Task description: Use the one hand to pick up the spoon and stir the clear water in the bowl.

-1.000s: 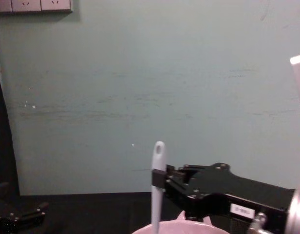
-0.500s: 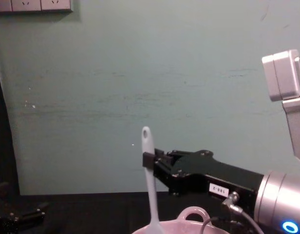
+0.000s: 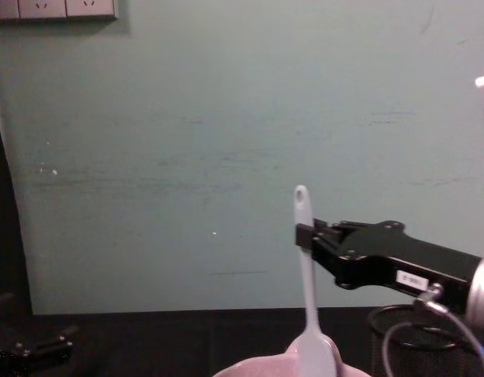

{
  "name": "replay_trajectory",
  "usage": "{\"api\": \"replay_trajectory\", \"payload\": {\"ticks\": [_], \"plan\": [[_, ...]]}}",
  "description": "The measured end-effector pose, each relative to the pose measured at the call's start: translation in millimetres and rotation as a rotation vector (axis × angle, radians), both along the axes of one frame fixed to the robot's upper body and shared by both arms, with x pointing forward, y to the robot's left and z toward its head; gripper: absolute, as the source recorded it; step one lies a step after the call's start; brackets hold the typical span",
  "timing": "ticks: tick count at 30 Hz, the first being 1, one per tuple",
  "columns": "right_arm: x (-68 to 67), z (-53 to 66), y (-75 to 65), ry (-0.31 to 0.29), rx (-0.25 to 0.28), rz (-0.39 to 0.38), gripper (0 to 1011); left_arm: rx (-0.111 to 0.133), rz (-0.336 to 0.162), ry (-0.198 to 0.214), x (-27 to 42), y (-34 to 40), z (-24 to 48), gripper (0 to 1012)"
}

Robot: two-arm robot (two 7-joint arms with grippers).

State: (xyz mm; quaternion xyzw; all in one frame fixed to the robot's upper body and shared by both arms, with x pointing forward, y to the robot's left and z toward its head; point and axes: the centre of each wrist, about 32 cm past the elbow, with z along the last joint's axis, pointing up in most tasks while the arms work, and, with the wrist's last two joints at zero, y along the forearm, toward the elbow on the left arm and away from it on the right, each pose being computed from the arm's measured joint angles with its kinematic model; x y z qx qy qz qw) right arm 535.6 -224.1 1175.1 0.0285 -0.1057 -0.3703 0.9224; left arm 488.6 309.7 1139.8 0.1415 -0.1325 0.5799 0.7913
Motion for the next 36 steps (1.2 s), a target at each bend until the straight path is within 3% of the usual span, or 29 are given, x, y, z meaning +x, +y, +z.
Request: {"api": "replay_trajectory", "payload": {"ticks": [6, 11, 16, 21, 29, 36], "plan": [[-11.6, 0.1, -11.2, 0.006, -0.015, -0.013, 114, 0.000, 0.000, 0.000, 0.0, 0.0, 0.0, 1005], [-23.3, -0.8, -11.5, 0.012, -0.019, 0.012, 114, 0.000, 0.000, 0.000, 0.0, 0.0, 0.0, 1005], [-33.3, -1.6, -5.1, 0.017, -0.014, 0.063, 114, 0.000, 0.000, 0.000, 0.0, 0.0, 0.0, 1005], [-38.9, -6.7, 11.2, 0.037, 0.003, 0.142, 114, 0.000, 0.000, 0.000, 0.0, 0.0, 0.0, 1005], [-27.2, -11.3, 34.9, 0.033, 0.046, 0.197, 114, 0.000, 0.000, 0.000, 0.0, 0.0, 0.0, 1005], [-7.9, -13.3, 40.4, 0.020, 0.048, 0.165, 114, 0.000, 0.000, 0.000, 0.0, 0.0, 0.0, 1005]]}}
